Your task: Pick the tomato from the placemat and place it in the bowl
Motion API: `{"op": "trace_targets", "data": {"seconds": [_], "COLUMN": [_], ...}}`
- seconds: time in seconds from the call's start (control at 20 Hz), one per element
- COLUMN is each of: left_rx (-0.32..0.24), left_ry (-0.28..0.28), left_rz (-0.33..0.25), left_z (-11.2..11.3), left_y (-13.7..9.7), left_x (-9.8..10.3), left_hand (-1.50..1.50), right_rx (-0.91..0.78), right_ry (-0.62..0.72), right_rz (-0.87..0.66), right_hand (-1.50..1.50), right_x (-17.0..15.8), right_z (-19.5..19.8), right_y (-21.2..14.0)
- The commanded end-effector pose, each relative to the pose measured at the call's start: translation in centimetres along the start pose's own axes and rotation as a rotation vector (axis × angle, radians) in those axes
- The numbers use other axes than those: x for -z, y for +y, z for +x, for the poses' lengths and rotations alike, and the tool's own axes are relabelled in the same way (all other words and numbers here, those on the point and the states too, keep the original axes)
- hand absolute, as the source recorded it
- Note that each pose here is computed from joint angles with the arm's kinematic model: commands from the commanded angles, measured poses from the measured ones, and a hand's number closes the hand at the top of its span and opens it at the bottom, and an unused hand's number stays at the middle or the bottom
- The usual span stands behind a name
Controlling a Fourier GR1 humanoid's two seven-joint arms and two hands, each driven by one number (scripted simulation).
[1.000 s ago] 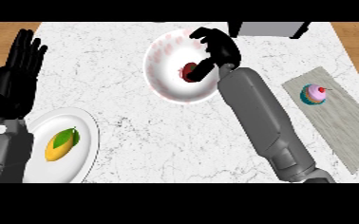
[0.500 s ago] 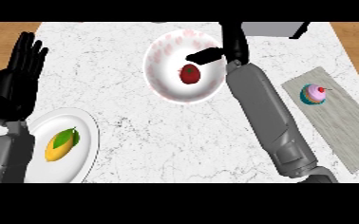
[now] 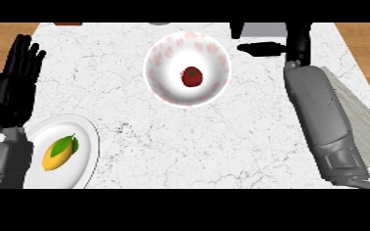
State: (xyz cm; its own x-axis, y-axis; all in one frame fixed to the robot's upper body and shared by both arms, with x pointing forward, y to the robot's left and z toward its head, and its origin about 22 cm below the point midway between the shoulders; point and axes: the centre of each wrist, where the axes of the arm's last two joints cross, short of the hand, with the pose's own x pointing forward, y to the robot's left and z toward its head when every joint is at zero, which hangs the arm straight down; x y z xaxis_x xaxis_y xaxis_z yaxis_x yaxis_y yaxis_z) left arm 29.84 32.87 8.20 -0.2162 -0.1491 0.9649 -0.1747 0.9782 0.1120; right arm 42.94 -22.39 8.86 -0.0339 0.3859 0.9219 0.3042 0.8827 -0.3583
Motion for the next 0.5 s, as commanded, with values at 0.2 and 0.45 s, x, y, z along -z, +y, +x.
{"op": "trace_targets", "data": {"seconds": [0.2,0.45], "left_rx": [-0.002,-0.004], "left_ry": [0.012,0.015], "left_rz": [0.005,0.010], "left_z": [0.3,-0.5], "left_y": [-1.6,-0.8], "left_x": [-0.2,0.9], "left_hand": [0.00,0.00], "right_rx": [0.094,0.134], "right_ry": [-0.012,-0.023], "right_rz": [-0.023,0.000], "right_hand": [-1.50,-1.50], "right_x": [0.0,-0.3], "right_z": [-5.8,-7.0], "right_y": [-11.2,-16.6]}}
